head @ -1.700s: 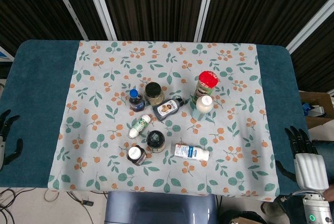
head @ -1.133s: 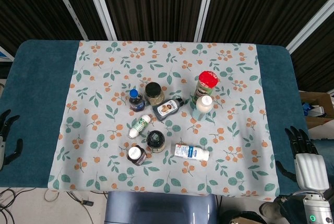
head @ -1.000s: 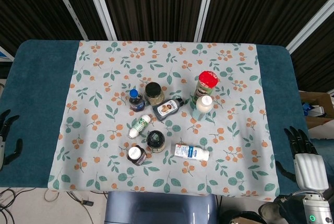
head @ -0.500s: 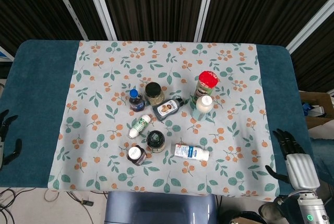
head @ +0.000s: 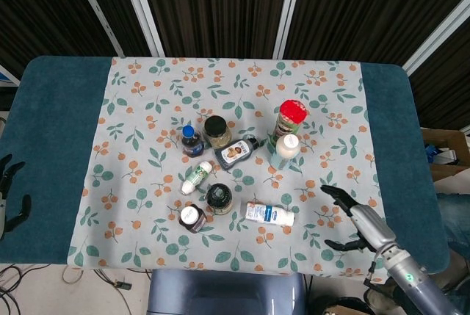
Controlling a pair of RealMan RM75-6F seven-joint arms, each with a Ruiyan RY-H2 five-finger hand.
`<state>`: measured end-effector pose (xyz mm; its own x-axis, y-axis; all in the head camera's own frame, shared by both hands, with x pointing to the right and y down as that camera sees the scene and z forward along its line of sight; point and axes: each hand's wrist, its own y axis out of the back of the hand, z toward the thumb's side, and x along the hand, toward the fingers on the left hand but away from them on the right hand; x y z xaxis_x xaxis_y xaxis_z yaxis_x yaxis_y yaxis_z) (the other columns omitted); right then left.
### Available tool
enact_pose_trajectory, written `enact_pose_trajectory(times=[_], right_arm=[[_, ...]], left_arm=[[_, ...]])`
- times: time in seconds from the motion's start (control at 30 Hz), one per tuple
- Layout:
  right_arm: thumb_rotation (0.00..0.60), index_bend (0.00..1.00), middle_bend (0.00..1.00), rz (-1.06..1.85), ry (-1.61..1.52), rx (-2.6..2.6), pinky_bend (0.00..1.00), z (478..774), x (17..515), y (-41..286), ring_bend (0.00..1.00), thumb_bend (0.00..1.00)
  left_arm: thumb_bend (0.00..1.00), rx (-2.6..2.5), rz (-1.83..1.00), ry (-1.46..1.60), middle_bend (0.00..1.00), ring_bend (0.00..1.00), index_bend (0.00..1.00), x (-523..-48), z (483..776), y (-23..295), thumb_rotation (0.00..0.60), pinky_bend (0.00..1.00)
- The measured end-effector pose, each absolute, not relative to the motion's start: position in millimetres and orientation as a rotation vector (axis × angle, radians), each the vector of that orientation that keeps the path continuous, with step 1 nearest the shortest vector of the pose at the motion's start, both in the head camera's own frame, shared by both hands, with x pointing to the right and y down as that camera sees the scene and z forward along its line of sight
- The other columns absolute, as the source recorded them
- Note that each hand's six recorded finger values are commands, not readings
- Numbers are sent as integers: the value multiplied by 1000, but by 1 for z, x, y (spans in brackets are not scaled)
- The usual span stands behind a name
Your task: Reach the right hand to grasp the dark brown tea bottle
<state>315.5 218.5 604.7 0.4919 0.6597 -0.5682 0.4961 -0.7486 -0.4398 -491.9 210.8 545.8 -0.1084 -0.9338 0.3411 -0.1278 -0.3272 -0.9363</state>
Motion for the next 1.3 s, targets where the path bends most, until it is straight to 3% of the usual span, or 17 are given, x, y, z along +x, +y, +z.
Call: enact_pose_trajectory(times=[0.73,1.3], right_arm=[[600,0,72,1000,-859,-2728,230,661,215,176,64,251],[600,32,141,1024,-884,-2775,230,692,159,158,122,252]], left_arm=[[470,-1475,-1533,1210,38,82,149,-496,547,210,600,17],[471,-1466,-1556,1225,38,82,146,-499,548,209,600,18]])
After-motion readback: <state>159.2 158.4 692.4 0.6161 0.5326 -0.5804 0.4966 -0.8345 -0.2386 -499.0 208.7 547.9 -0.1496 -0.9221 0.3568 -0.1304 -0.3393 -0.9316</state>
